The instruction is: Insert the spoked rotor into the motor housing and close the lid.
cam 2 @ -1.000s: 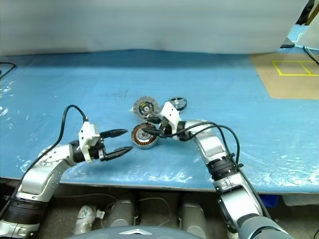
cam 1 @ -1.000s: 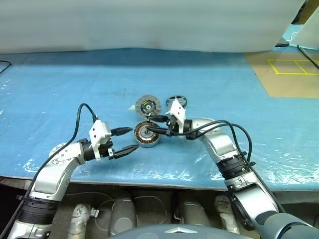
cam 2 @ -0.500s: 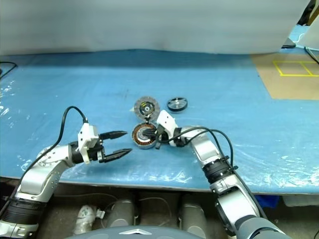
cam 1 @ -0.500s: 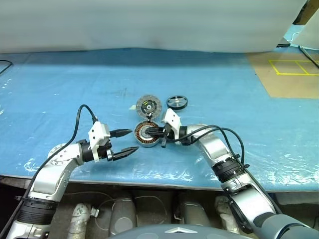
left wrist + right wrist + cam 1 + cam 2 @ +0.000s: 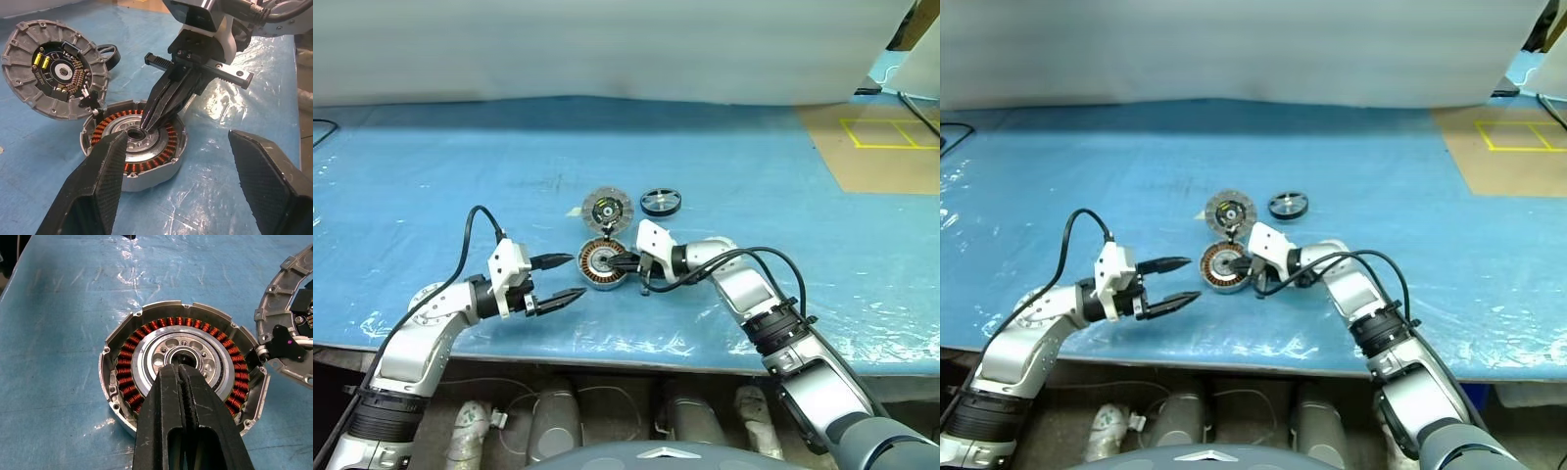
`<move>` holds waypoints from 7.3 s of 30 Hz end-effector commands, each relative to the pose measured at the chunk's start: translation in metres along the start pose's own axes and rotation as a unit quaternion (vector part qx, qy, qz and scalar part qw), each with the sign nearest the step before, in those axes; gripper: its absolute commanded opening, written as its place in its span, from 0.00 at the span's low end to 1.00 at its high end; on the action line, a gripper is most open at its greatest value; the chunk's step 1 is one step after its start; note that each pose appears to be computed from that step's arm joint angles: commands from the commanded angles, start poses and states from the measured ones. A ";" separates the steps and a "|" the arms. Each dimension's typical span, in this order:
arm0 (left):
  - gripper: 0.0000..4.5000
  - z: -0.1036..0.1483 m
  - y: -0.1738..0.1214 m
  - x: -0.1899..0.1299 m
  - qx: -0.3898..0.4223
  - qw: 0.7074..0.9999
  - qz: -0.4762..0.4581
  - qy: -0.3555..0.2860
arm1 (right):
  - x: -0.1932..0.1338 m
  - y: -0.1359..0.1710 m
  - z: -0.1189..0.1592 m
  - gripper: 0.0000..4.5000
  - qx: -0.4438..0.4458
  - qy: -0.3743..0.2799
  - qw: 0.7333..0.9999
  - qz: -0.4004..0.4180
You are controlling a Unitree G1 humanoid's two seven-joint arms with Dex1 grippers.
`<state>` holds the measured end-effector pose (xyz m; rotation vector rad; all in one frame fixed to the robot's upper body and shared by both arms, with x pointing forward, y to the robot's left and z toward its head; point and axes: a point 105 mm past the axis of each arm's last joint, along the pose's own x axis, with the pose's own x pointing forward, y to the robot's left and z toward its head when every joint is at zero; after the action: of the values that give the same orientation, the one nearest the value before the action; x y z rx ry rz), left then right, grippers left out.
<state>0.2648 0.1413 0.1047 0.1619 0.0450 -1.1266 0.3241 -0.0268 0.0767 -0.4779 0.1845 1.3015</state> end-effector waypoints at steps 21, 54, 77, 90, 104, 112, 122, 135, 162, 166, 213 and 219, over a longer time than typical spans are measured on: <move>0.77 0.000 0.003 -0.007 0.016 1.000 0.002 -0.004 | 0.022 -0.008 0.014 0.01 0.024 -0.049 0.998 -0.016; 0.77 -0.002 0.004 -0.005 0.020 1.000 -0.001 -0.004 | 0.014 -0.008 0.033 0.01 0.032 -0.111 0.993 -0.019; 0.77 0.002 0.003 -0.004 0.019 1.000 -0.003 0.000 | 0.018 0.000 0.030 0.01 0.010 -0.083 0.996 0.013; 0.77 0.007 0.017 0.002 -0.003 0.999 0.027 -0.038 | -0.006 -0.018 0.031 0.01 0.020 -0.098 0.994 -0.039; 0.77 0.004 0.022 0.014 -0.007 0.996 0.047 -0.074 | -0.095 -0.135 0.032 0.44 -0.128 0.082 0.973 -0.174; 0.77 0.005 0.022 0.011 -0.002 0.995 0.065 -0.080 | -0.075 -0.159 0.025 0.99 -0.121 0.162 0.960 -0.195; 0.77 0.001 0.008 0.008 -0.002 0.996 0.067 -0.058 | -0.069 -0.166 0.026 0.99 -0.028 0.158 0.959 -0.232; 0.77 0.004 0.007 0.013 -0.003 0.996 0.064 -0.060 | -0.062 -0.150 0.012 0.99 -0.058 0.202 0.964 -0.160; 0.77 0.015 0.010 0.007 0.031 0.995 0.054 -0.074 | -0.054 -0.144 0.020 0.99 -0.155 0.226 0.955 -0.115; 0.77 0.010 0.007 0.007 0.028 0.996 0.053 -0.070 | -0.053 -0.143 0.015 0.99 -0.153 0.233 0.954 -0.113; 0.77 0.028 0.005 0.014 0.035 0.995 0.034 -0.089 | -0.097 -0.134 0.025 0.17 -0.107 0.164 0.976 -0.090; 0.77 0.026 0.008 0.009 0.028 0.995 0.024 -0.091 | -0.121 -0.084 0.042 0.17 -0.051 0.042 0.995 -0.071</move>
<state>0.2753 0.1280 0.1200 0.1093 -0.1114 -1.0839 0.3814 -0.1400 0.1451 -0.6874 0.2956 1.1215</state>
